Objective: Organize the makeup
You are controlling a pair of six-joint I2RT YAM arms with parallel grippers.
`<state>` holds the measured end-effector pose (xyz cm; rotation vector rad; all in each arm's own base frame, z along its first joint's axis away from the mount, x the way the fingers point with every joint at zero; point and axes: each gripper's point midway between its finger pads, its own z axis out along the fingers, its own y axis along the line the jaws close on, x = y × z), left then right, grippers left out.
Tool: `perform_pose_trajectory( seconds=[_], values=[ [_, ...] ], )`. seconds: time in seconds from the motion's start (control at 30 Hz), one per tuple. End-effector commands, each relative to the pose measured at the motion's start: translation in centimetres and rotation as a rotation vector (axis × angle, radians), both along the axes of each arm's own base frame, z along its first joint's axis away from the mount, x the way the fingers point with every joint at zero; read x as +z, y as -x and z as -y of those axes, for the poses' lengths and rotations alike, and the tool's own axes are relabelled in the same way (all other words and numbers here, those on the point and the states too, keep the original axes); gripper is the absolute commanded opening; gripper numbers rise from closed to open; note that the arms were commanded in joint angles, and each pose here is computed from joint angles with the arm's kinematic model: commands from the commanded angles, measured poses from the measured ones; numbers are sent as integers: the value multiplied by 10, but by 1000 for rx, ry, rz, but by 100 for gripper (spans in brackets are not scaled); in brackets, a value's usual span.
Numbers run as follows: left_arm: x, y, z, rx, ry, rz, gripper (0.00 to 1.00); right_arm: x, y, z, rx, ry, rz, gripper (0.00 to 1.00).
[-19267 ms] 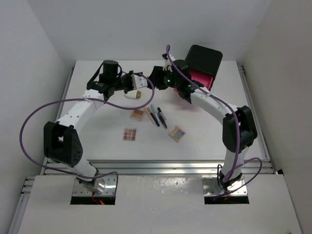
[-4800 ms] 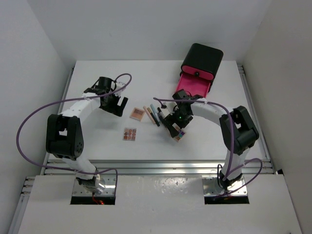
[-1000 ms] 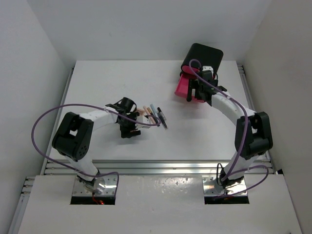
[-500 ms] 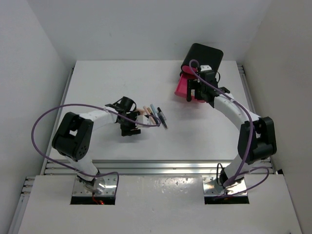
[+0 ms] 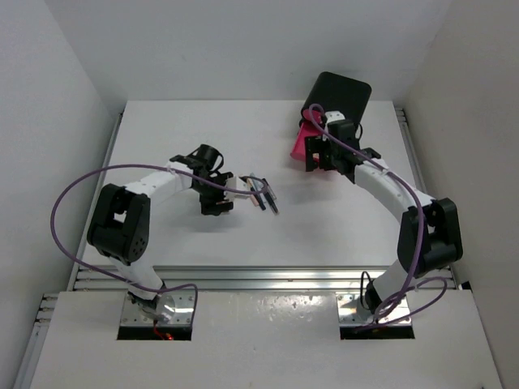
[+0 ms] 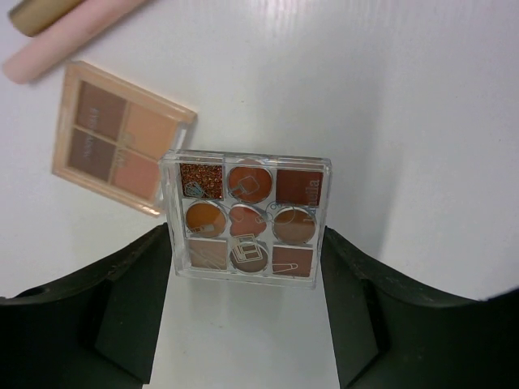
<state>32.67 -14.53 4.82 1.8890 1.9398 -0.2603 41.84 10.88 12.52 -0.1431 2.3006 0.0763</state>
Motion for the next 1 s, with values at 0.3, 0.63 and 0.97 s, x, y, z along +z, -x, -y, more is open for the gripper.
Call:
perform_pose_trajectory(
  seconds=[0.3, 0.63, 0.97],
  values=[
    [116, -60, 46, 93, 205, 166, 46, 88, 12, -160, 440, -530, 80, 76],
    [131, -67, 63, 51, 228, 215, 46, 93, 8, -213, 473, -842, -19, 63],
    [135, -67, 74, 34, 251, 230, 46, 55, 12, -254, 506, -930, -175, 57]
  ],
)
